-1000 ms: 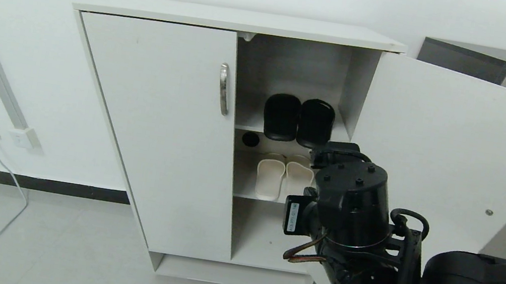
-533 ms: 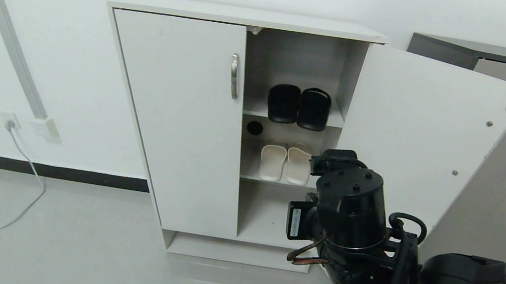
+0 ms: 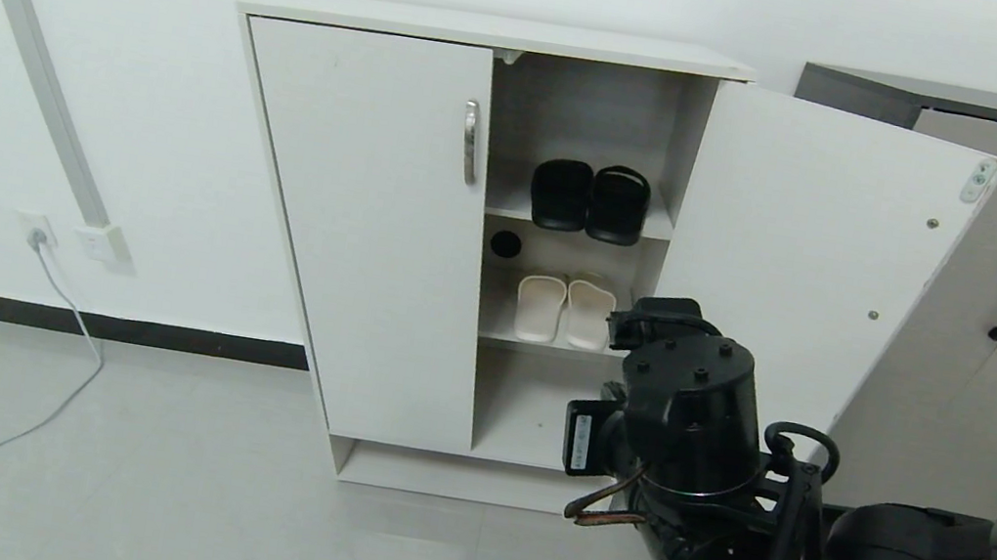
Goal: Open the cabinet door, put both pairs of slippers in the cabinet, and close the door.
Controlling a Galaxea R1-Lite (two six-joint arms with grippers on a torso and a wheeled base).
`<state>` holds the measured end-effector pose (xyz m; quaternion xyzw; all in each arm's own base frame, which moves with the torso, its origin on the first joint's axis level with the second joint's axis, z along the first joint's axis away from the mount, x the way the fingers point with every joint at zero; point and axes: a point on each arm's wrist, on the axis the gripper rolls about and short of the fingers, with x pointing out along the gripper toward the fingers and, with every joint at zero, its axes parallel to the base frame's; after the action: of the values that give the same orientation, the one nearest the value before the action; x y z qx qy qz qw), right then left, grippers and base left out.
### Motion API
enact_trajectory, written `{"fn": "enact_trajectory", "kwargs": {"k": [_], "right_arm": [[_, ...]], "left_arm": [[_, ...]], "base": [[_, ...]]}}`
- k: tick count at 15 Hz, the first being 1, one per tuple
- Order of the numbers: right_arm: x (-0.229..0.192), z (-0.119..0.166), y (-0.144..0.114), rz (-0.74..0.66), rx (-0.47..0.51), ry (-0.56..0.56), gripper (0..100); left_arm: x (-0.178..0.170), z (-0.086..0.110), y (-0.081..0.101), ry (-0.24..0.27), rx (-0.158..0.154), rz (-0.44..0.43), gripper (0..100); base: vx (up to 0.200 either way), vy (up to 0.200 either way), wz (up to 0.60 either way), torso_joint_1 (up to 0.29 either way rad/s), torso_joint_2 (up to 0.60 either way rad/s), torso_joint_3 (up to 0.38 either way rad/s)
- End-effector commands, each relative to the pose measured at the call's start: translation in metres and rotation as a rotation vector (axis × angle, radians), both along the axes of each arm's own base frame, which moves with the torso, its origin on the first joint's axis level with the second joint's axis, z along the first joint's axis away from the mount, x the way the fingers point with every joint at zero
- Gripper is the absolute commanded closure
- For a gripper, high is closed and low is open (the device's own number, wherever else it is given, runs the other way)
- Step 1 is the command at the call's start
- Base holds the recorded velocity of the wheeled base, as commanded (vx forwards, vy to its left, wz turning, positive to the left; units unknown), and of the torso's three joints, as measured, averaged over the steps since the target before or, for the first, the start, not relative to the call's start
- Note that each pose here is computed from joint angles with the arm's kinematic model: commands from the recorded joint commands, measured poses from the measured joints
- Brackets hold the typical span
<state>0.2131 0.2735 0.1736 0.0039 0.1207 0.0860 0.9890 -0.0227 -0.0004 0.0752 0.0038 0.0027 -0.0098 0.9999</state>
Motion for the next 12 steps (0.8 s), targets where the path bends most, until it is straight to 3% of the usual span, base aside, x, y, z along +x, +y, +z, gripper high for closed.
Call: {"fn": "enact_trajectory", "kwargs": {"k": [1,12], "right_arm": [[0.0003,-0.0015,0.0002,-0.001,-0.004,0.002,100],[-0.0006,-0.0027,-0.0011,0.003,-0.02,0.0,100]], "left_arm": [[0.0,-0.0002,0.0,0.001,0.0,0.0,100],[-0.0001,0.0003,0.0,-0.001,0.0,0.0,100]], "base": [[0.0,0.0,0.0,0.0,0.0,0.0],[0.0,0.0,0.0,0.0,0.0,0.0]]}}
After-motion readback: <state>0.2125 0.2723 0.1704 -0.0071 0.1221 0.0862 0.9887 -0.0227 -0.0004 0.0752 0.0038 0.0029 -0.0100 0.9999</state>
